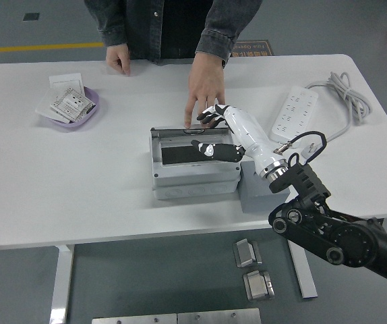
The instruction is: Pick up the cylinder from the cube,place it in the box,flap close box
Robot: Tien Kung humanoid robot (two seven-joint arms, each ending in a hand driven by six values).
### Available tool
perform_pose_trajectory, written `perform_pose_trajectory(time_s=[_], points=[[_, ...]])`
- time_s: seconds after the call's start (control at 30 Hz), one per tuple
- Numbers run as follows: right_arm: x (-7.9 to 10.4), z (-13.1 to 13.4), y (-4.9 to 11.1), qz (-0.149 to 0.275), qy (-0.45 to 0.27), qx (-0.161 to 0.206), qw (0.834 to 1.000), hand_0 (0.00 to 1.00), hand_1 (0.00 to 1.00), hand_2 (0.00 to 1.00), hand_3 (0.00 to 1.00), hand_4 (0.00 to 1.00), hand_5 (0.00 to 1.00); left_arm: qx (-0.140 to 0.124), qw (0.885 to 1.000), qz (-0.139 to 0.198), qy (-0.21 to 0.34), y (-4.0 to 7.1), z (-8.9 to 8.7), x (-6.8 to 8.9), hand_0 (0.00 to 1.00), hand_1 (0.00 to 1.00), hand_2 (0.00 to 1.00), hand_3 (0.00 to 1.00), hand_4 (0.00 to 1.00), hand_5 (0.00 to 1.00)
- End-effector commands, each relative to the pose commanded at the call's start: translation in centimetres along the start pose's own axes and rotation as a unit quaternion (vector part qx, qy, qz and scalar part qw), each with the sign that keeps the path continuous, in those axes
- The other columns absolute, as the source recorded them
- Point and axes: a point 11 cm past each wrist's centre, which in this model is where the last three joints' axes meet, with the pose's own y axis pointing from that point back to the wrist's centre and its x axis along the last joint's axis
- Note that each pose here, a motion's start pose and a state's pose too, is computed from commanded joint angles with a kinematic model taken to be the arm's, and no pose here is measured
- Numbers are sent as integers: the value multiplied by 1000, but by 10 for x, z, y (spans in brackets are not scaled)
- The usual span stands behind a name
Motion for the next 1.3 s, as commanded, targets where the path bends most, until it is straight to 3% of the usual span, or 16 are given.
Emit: perform_pose_trajectory(time_s=[0.33, 0.77, 0.97, 1.3], points=[[-21, -10, -9, -21, -6, 5, 1000, 627, 507, 603, 594, 822, 254, -2, 1000, 0, -1, 1, 3, 0, 640, 639, 475, 611, 683, 326], [-26, -10, 7, -28, -16, 5, 999, 625, 505, 611, 590, 815, 269, 0, 1000, 0, 0, 0, 0, 0, 640, 639, 474, 611, 683, 326], [-11, 1, 12, -5, -12, -12, 1000, 627, 503, 611, 590, 815, 271, -1, 1000, -2, 1, 0, 0, -2, 640, 639, 474, 611, 682, 327], [26, 24, 48, 81, -57, -44, 994, 626, 500, 607, 589, 809, 280, 9, 1000, 0, 3, -2, -10, -1, 640, 639, 474, 610, 681, 330]])
